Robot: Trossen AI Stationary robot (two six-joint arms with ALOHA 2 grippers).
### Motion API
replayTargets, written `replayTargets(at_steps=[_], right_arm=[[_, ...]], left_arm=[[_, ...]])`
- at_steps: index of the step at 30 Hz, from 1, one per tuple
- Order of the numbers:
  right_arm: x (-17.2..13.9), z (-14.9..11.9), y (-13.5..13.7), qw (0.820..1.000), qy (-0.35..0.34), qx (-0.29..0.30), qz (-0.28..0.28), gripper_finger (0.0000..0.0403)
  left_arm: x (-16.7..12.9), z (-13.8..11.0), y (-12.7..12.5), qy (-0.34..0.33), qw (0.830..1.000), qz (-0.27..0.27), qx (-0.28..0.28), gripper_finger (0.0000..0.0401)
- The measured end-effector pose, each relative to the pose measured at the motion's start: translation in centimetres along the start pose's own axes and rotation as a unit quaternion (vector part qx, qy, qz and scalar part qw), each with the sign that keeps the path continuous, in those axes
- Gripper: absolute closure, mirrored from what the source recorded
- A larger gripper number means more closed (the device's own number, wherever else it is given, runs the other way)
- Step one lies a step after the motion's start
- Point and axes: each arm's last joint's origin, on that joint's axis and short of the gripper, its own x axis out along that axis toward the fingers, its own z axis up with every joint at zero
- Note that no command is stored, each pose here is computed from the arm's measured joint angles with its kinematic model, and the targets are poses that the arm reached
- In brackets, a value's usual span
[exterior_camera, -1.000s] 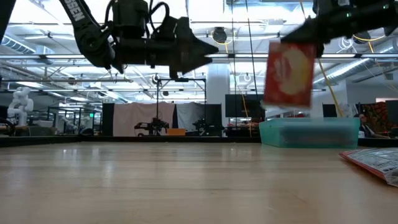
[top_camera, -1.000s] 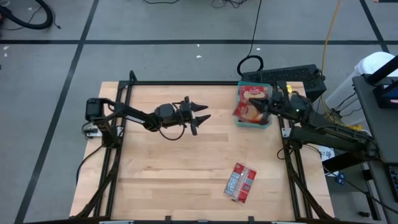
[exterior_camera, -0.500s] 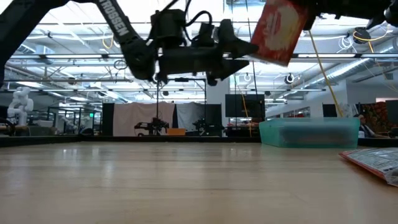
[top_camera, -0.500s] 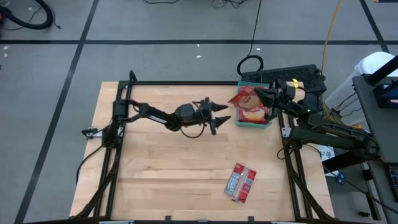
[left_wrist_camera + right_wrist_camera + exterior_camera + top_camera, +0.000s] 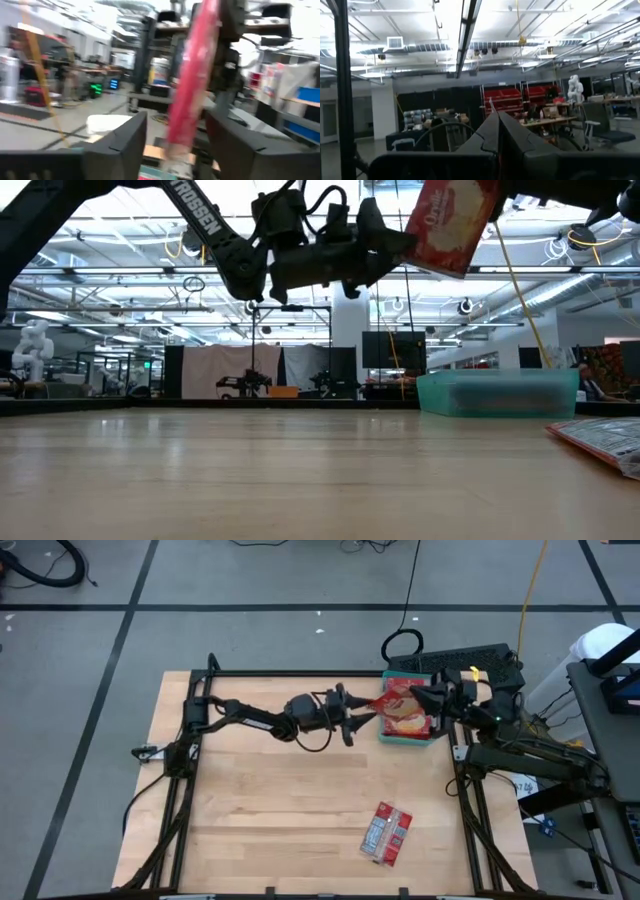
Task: Sort popcorn bags into baskets
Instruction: Put the top red popcorn bag into the green bin
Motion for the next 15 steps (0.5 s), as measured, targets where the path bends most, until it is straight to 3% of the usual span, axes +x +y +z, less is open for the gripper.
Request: replayTargets(at_steps=[3,8,10,15], right_arm=[[0.1,-0.3,-0.1,1.0,0.014,0.003,-0.003,0.0403],[0.2,-0.6,-0.1,1.0,0.028,0.006,0.01,0.0403],[0.2,-0.7,0.0,0.999,0.036,0.008,0.022,0.0403],[-0.1,-1.6,-0.1,0.994,0.091,0.05,0.028,0.0402]], left_arm=[[-0.1,0.0,0.1,0.007,0.999,-0.04,0.0,0.025],[-0.1,-0.3,0.2,0.027,0.998,-0.056,0.014,0.0368],[-0.2,-0.5,0.5,0.038,0.997,-0.067,0.012,0.0383],[-0.5,-1.0,1.8,0.087,0.991,-0.095,-0.03,0.0377]])
